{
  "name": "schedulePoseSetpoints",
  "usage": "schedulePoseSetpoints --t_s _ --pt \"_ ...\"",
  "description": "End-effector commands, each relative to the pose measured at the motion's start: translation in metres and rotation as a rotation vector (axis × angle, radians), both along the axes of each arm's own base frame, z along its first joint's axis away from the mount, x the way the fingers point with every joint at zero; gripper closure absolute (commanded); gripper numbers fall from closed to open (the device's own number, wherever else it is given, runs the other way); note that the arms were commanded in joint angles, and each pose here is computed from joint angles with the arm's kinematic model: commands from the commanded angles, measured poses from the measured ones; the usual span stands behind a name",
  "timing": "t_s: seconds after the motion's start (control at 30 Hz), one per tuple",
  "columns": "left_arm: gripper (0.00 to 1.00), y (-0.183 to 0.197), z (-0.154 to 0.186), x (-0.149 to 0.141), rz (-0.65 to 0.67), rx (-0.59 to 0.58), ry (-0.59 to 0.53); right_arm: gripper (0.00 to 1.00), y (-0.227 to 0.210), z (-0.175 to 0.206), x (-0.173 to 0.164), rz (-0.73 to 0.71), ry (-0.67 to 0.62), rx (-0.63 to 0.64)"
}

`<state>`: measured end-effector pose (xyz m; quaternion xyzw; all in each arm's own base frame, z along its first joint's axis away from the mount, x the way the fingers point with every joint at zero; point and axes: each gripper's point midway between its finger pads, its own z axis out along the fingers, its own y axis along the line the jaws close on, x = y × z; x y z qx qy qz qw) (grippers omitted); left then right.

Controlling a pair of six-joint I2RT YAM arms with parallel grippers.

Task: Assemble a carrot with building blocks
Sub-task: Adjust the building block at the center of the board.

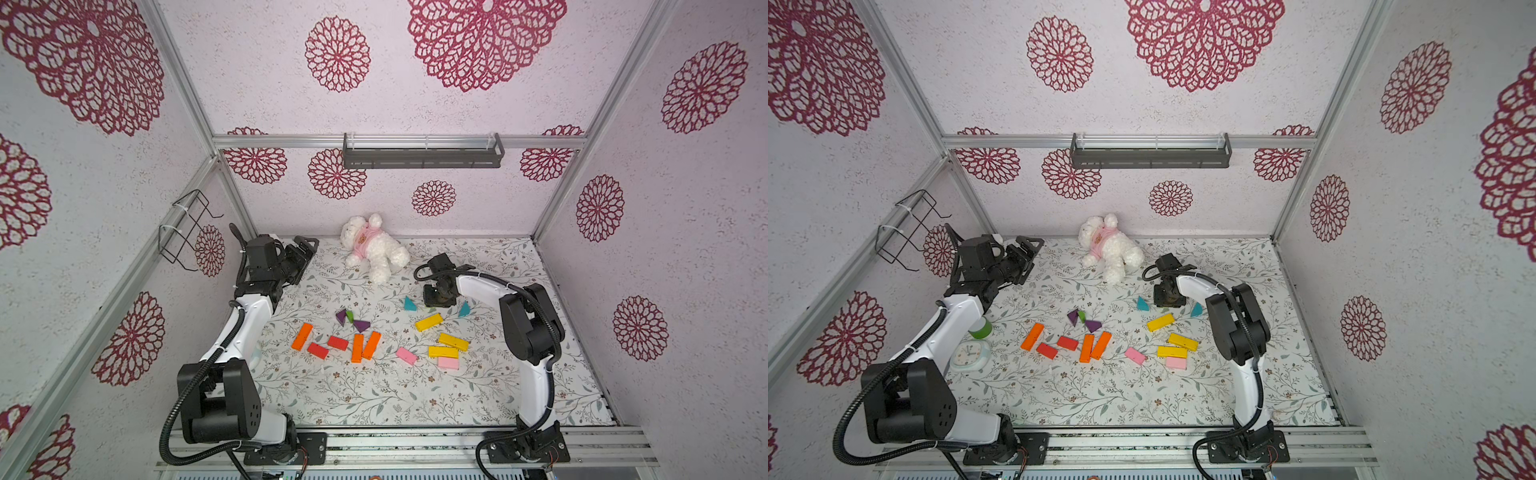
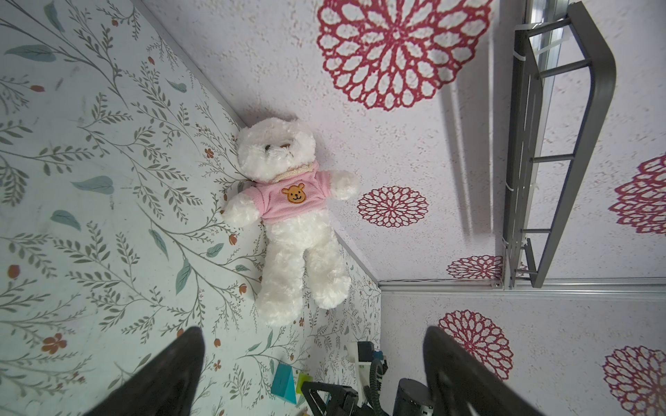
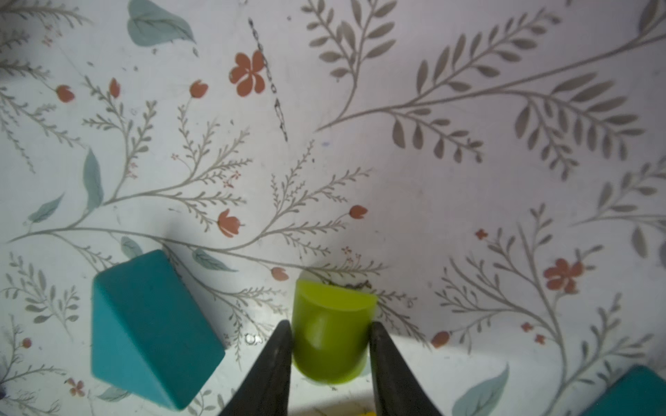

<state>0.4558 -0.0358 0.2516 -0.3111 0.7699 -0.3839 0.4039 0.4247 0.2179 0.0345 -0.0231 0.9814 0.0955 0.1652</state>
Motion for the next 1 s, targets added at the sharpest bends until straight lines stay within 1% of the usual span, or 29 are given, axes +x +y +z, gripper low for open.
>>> schedulePoseSetpoints --t_s 0.0,0.27,0.4,0.53,0.6,0.73,0.87,0.97 --pt "0.03 -0.003 0.013 0.002 -0.009 -0.008 -0.025 0.64 0.002 0.004 0.002 -0.009 -0.003 0.025" --pt "0.03 -0.003 0.012 0.003 -0.008 -0.007 -0.024 0.66 0.004 0.005 -0.002 0.016 -0.003 0.022" --pt "0.03 -0.003 0.012 0.002 -0.008 -0.008 -0.024 0.58 0.003 0.015 -0.007 0.046 -0.009 0.011" --pt "0.03 -0.003 0.011 0.003 -0.009 -0.009 -0.022 0.55 0.0 0.022 -0.013 0.072 -0.016 0.0" --pt "0.03 -0.003 0.011 0.003 -0.008 -0.01 -0.022 0.51 -0.005 0.023 -0.012 0.053 -0.034 -0.015" --pt "0.03 -0.003 0.009 0.004 -0.009 -0.011 -0.018 0.48 0.0 0.017 -0.006 0.053 -0.059 -0.032" --pt "0.03 -0.003 0.009 0.003 -0.007 -0.006 -0.019 0.5 0.001 0.005 0.002 0.059 -0.053 -0.081" --pt "0.03 -0.002 0.01 0.003 -0.005 -0.005 -0.021 0.57 -0.004 -0.001 0.003 0.056 -0.05 -0.128"
